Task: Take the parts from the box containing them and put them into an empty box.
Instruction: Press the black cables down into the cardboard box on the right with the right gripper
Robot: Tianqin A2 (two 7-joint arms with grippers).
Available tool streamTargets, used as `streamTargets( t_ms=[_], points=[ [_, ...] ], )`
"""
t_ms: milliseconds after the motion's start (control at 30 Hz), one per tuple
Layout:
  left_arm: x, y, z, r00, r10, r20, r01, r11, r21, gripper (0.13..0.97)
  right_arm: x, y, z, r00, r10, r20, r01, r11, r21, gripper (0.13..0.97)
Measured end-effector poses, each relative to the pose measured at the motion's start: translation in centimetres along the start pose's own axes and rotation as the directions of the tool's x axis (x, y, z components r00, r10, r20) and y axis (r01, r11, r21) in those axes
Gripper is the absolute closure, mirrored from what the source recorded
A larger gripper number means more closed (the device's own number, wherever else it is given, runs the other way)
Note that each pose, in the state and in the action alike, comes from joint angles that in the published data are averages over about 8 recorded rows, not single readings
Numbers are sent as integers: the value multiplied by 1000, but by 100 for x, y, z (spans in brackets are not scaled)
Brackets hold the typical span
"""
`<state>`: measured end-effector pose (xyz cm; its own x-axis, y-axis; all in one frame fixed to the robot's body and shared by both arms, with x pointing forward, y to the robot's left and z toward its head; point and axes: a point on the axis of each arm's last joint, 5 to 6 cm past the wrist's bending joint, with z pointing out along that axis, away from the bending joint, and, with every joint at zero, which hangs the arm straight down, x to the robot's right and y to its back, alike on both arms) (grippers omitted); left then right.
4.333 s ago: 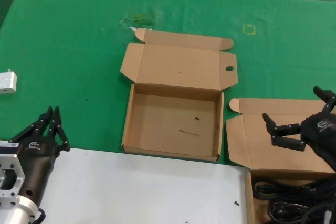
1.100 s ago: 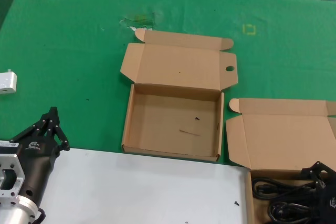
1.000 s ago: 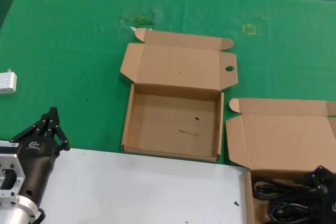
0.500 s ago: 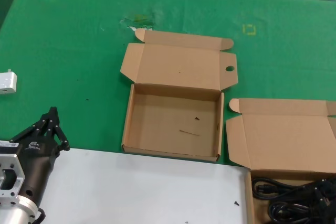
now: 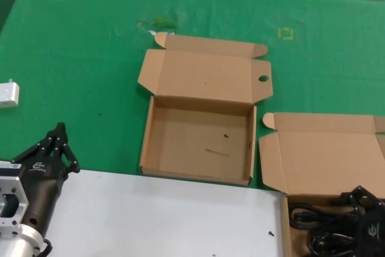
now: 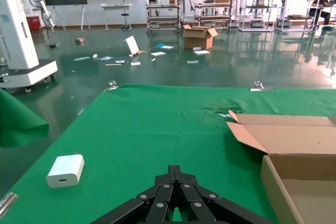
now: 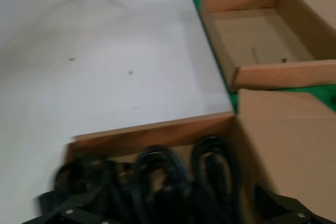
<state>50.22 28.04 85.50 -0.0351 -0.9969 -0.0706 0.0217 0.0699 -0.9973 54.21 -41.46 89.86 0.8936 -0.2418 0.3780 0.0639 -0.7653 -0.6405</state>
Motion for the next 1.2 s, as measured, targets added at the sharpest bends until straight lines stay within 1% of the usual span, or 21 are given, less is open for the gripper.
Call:
streamTargets(
  t_ms=[200, 567, 867, 1133, 1167, 1200],
  points=[
    [0, 0, 0, 1000, 0, 0, 0, 1000, 0, 958, 138, -2, 98, 1000, -6, -18, 6, 1000, 6, 130],
    [0, 0, 0, 1000, 0, 0, 0, 1000, 0, 958, 122, 46, 116, 1000, 4, -10, -4, 1000, 7, 139],
    [0, 0, 0, 1000, 0, 0, 0, 1000, 0, 958, 118, 57, 83, 1000, 9, -13, -9, 1000, 3, 207],
    [0, 0, 0, 1000, 0, 0, 0, 1000, 0, 958, 132, 54, 98, 1000, 11, -18, -11, 1000, 4, 341],
    [0, 0, 0, 1000, 0, 0, 0, 1000, 0, 958, 132, 54, 101, 1000, 11, -18, -11, 1000, 4, 341],
    [0, 0, 0, 1000, 0, 0, 0, 1000, 0, 958, 132, 53, 104, 1000, 11, -18, -11, 1000, 5, 365]
  ],
)
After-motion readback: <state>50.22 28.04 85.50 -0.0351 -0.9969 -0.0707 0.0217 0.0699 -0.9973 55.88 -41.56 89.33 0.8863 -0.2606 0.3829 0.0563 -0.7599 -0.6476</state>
